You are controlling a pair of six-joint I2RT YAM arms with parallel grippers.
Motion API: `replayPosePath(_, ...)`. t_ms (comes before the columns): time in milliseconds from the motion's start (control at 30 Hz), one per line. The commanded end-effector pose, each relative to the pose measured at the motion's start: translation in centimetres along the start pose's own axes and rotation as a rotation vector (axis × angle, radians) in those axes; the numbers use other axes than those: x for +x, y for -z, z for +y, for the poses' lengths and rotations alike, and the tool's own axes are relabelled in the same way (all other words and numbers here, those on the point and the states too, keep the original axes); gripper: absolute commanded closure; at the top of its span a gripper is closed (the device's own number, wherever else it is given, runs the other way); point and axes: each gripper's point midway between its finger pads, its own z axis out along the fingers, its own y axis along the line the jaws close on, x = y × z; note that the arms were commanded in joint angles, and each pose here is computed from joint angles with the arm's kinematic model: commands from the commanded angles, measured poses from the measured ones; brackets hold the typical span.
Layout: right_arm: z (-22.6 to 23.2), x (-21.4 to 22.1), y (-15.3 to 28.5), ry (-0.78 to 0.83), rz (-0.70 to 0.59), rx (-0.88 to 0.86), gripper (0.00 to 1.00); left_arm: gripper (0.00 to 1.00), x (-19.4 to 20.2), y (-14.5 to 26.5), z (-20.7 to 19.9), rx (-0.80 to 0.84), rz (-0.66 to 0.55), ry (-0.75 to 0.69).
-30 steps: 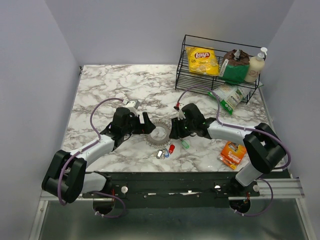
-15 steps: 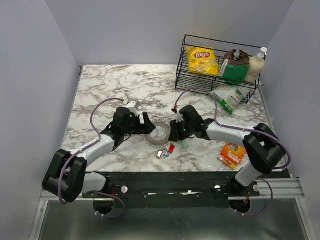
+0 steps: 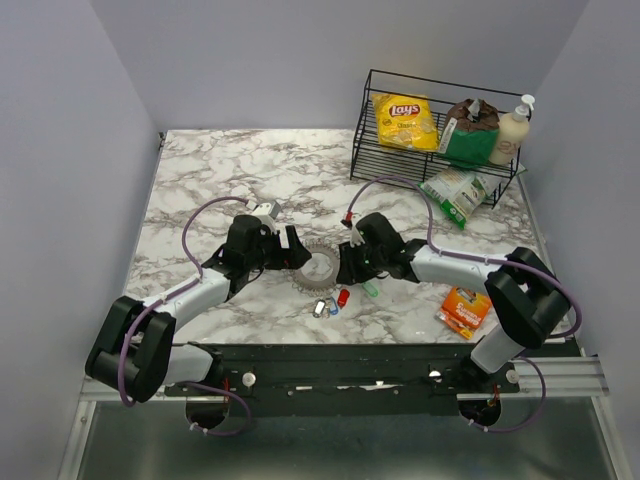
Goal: Put the keys on the keyring
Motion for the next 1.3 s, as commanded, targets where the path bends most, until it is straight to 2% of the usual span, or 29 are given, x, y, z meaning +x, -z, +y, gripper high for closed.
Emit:
replayPosePath(0,-0.2,-0.3,-0.4,-0.008,-0.006,0.026,0.59,0.05,-0.5,0.0,-0.4,0.021,-0.004,-0.013)
replayPosePath(133,-0.4,0.0,-0.8,-0.018,0.001,0.025,0.65,0.05,-0.4,-0.1,-0.2,0.013,-0.002,-0.011)
replayPosePath(1133,-0.6,0.4,-2.6,-0.061,0.022,0.025,0.68,0.05,-0.1,0.0,0.0,0.004,0.002,-0.015)
replayPosePath(1267,-0.5,0.3,-2.7,-0.063,0.019,0.02,0.74,0.05,-0.1,0.0,0.1,0.0,0.002,-0.014)
